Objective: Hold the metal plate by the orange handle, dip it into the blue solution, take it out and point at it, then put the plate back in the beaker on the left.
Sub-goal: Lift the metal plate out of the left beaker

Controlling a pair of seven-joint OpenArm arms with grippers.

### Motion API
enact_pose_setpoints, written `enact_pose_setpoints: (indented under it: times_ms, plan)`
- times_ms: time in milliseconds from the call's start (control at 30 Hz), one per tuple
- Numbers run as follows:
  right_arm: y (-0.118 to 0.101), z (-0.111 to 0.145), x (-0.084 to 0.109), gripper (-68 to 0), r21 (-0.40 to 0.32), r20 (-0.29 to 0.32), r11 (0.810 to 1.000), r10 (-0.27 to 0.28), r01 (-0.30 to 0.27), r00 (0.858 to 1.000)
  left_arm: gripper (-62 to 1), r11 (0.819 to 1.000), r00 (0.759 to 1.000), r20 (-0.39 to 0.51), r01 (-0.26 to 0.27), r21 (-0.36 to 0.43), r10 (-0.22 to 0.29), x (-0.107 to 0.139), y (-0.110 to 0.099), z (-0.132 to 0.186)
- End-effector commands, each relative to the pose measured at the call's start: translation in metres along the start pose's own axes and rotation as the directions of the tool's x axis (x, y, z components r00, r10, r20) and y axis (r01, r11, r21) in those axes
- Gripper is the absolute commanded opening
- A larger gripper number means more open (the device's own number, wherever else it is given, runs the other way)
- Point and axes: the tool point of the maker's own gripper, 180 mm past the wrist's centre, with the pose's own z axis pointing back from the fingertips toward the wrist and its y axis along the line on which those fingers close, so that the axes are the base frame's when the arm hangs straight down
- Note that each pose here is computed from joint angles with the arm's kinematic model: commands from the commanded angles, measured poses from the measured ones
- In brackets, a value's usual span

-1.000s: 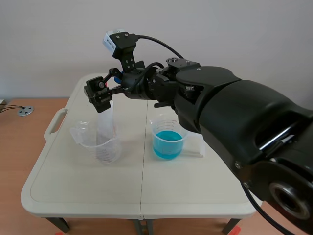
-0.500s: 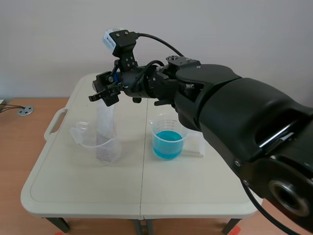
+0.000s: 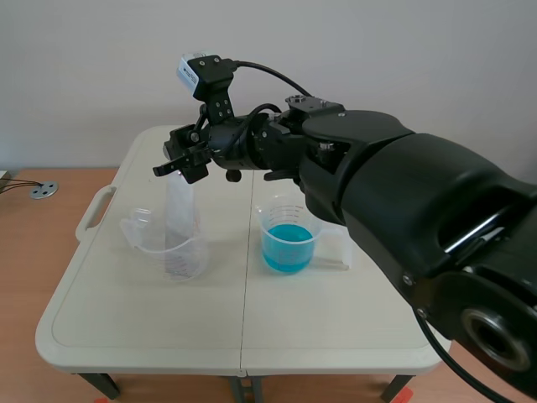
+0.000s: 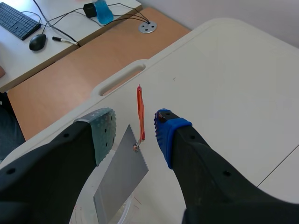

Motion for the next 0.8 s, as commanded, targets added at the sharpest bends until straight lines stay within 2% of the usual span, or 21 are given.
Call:
enact_pose_setpoints:
  times_ms: [0, 167, 333, 533, 767]
  plan:
    - [0.011, -0.008, 0.030, -52.0, 0.025, 0.068, 1.000, 0.011, -0.013, 0.998, -58.1, 1.000, 1.000, 0.017, -0.005, -0.005, 0.006, 0.004, -0.001, 0.000]
    - [0.015, -0.007, 0.030, -65.9, 0.049, 0.064, 0.999, 0.015, -0.018, 0.998, -58.1, 1.000, 1.000, 0.017, -0.005, -0.005, 0.006, 0.004, -0.001, 0.000]
    - [0.020, -0.007, 0.031, -66.2, 0.077, 0.070, 0.997, 0.023, -0.029, 0.997, -58.1, 1.000, 1.000, 0.017, -0.005, -0.005, 0.006, 0.004, -0.001, 0.000]
    - [0.036, -0.005, 0.035, -66.2, 0.162, 0.100, 0.985, 0.039, -0.055, 0.994, -58.1, 1.000, 1.000, 0.017, -0.005, -0.005, 0.006, 0.004, -0.001, 0.000]
    - [0.058, 0.001, 0.041, -66.2, 0.282, 0.139, 0.957, 0.030, -0.069, 0.990, -58.1, 1.000, 1.000, 0.017, -0.005, -0.005, 0.006, 0.004, -0.001, 0.000]
